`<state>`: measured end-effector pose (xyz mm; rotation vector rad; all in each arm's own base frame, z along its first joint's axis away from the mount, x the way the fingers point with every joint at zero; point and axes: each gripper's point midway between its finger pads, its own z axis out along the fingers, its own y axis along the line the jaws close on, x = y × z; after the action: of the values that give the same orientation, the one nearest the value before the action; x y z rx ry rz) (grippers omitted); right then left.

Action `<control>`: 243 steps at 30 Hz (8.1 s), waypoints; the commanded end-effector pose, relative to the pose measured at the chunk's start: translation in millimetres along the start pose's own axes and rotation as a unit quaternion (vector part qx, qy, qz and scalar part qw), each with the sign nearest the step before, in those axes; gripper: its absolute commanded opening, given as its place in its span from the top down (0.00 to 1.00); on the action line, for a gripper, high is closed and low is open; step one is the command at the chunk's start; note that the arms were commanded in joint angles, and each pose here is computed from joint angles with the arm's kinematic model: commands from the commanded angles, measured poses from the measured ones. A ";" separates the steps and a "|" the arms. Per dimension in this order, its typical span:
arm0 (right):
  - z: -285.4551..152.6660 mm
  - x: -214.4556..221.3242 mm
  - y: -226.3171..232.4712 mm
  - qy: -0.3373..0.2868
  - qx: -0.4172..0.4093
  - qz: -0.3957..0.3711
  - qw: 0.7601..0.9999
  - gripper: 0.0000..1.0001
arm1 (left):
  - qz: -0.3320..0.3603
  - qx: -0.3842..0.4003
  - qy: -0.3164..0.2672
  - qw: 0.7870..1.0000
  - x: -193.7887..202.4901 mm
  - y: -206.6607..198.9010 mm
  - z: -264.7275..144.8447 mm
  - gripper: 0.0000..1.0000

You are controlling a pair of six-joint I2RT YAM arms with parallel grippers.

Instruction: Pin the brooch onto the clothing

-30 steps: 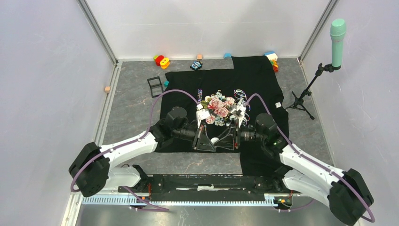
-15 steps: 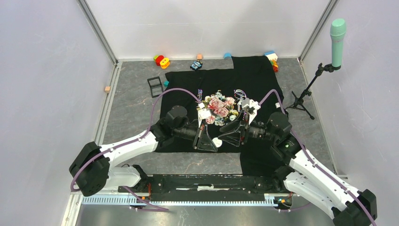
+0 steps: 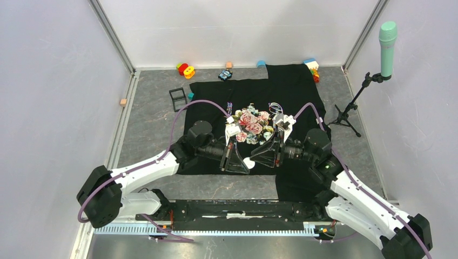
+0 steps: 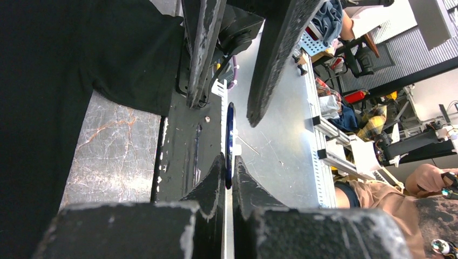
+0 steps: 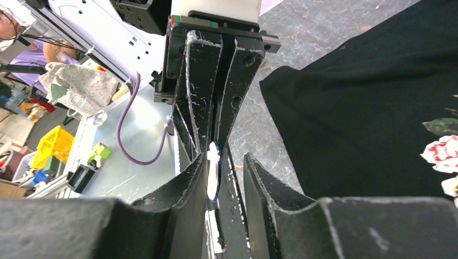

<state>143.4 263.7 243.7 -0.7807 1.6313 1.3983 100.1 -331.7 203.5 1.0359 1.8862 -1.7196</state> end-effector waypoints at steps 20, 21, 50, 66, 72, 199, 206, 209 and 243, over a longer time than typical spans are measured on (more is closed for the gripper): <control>-1.9 -6.8 14.9 -0.039 -0.038 0.037 0.998 1.00 | 0.030 -0.012 -0.027 0.999 -17.8 -13.2 -7.8 0.32; -2.2 -8.7 14.6 -0.043 -0.035 0.040 0.998 1.00 | 0.034 -0.020 -0.031 0.999 -17.7 -12.3 -10.0 0.28; 0.8 -30.3 20.2 -0.070 -0.046 0.066 0.994 1.00 | 0.026 -0.031 -0.122 0.992 -45.1 -14.3 -13.1 0.67; 2.0 -24.4 18.9 -0.059 -0.050 0.071 0.994 1.00 | 0.014 -0.030 -0.144 0.989 -48.6 -10.0 -11.6 0.90; 2.5 -24.4 18.2 -0.057 -0.048 0.071 0.995 0.96 | 0.014 -0.034 -0.146 0.989 -46.0 -8.4 -12.9 0.98; -135.4 111.0 -227.4 0.187 0.554 0.070 0.808 0.62 | -0.162 -0.236 -0.121 0.950 17.1 101.3 -13.3 0.98; -135.3 119.7 -233.9 0.201 0.555 0.070 0.804 0.70 | -0.161 -0.236 -0.124 0.950 16.7 100.2 -14.6 0.98; -135.8 121.9 -234.1 0.202 0.555 0.071 0.804 0.80 | -0.161 -0.238 -0.123 0.950 17.3 101.0 -14.7 0.98; -142.0 131.2 -220.6 0.162 0.550 0.067 0.817 0.62 | -0.193 -0.275 -0.089 0.938 -27.0 165.9 120.5 0.98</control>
<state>240.3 84.5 32.9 -0.1839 2.3994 0.1609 201.0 -440.3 77.5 0.3430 2.3934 -1.2658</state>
